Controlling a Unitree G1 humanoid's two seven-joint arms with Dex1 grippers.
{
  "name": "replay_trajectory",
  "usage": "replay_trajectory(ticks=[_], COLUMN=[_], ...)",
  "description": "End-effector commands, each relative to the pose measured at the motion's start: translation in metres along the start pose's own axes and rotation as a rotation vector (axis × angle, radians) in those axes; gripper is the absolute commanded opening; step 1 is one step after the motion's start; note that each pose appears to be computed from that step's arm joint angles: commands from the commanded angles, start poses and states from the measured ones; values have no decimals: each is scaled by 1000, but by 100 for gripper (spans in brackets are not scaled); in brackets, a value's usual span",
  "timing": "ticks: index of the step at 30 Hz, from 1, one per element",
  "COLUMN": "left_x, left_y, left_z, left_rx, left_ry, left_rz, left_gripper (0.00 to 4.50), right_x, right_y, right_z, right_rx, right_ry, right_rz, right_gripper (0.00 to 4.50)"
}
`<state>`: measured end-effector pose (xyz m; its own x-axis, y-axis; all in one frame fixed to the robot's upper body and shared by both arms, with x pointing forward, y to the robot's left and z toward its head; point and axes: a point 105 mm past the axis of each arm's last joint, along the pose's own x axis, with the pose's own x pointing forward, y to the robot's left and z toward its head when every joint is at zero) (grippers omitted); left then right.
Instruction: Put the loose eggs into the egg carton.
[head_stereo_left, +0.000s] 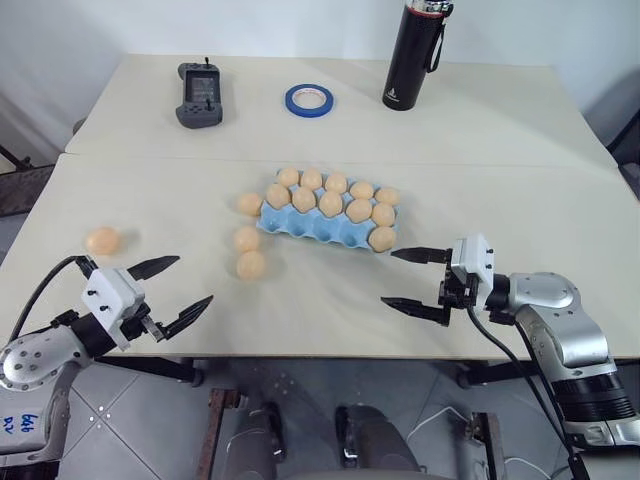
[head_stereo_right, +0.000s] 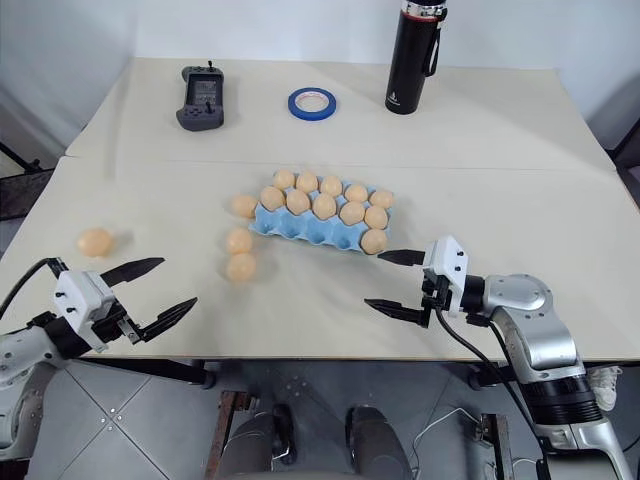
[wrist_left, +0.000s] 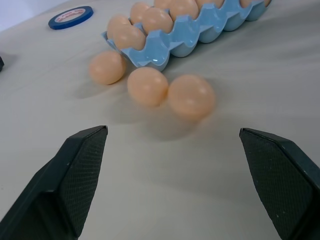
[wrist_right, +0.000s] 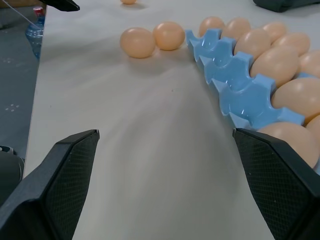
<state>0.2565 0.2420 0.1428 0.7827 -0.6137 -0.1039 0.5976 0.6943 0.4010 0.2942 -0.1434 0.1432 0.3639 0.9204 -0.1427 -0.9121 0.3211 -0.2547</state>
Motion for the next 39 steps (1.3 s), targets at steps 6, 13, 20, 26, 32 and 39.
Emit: replay_trajectory(ticks=[6,13,20,26,32,39], left_x=[18,46,86,119,130,117], left_y=[-10,-31,-42,-37,-37,-43], left_z=[8,2,-17,-22,-20,-20], left_rx=[-136,-248,-272,-255,-263,-268], left_ry=[-82,-84,-56,-55,-74,-61], left_rz=[68,210,283,296,265,220], left_gripper=[450,450,450,450,394,187], right_x=[5,6,13,19,19,15], right_y=[3,10,15,12,11,13], right_z=[6,10,23,28,24,15], right_rx=[-35,-39,-83,-117,-111,-90], right_ry=[-35,-54,-114,-168,-180,-170], right_rz=[-4,1,27,7,-23,-76], right_gripper=[448,448,448,448,450,450])
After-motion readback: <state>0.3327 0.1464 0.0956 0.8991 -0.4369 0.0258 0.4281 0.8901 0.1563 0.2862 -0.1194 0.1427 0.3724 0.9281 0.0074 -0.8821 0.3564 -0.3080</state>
